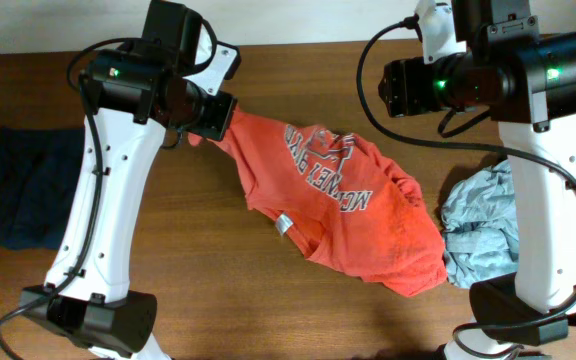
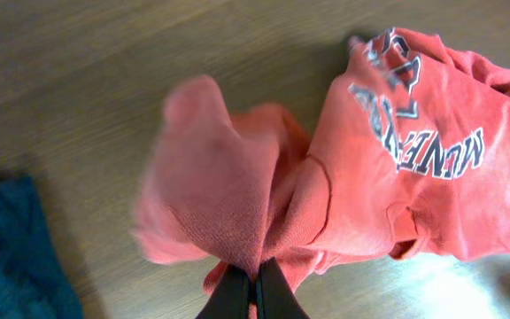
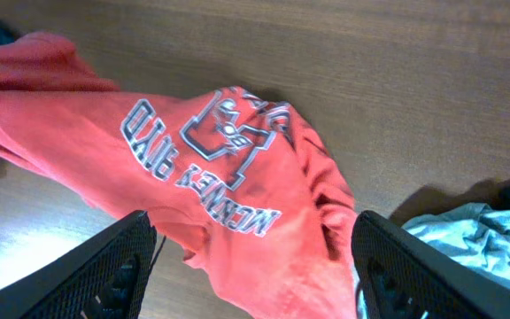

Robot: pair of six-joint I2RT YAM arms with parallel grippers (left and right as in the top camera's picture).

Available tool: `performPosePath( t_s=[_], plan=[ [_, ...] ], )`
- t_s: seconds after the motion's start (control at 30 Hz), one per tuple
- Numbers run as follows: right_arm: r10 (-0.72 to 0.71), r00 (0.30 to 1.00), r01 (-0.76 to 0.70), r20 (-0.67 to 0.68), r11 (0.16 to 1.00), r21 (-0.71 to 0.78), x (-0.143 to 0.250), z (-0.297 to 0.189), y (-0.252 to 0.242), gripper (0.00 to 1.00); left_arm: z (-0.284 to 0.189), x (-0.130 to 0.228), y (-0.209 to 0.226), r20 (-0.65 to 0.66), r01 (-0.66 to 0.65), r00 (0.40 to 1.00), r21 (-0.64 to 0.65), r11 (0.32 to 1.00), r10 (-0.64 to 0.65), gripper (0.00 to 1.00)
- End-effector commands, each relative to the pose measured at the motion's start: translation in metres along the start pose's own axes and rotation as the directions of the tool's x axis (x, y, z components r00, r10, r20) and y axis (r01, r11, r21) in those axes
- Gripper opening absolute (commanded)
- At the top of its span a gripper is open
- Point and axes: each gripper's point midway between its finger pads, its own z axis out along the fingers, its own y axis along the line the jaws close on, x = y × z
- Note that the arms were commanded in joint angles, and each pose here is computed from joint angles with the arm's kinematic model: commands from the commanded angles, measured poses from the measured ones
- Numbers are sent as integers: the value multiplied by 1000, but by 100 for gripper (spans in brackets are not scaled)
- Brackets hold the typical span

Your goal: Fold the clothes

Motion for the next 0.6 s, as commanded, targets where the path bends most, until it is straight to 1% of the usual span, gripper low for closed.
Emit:
performPosePath(
  t_s=[0.0, 0.07, 0.1, 0.23, 0.4, 0.5, 0.57],
  plan=[
    [-13, 1000, 13, -1, 1000, 20, 6, -5, -1, 75, -5, 0, 40, 15, 100, 995, -173, 980, -99, 0],
    [-9, 999, 10, -40, 1000, 22, 13, 4, -3, 75, -10, -1, 65, 43, 158, 987, -289, 944, -152, 1],
    [-7, 998, 8, -59, 1000, 23, 17, 9, -3, 75, -11, -2, 70, 53, 171, 985, -307, 936, -162, 1],
    [7, 983, -2, -182, 1000, 31, 43, 45, -9, 75, -14, -12, 87, 115, 212, 976, -324, 922, -184, 1],
    [8, 954, -2, -300, 1000, 21, 74, 79, -12, 75, -14, -14, 91, 126, 225, 973, -327, 918, -193, 1],
    [-118, 924, 69, -364, 987, -146, 97, 91, 14, 75, -14, -14, 91, 124, 224, 973, -327, 918, -194, 0],
    [-187, 897, 108, -401, 971, -211, 114, 98, 32, 77, -14, -12, 91, 119, 223, 974, -327, 918, -194, 0]
  ],
)
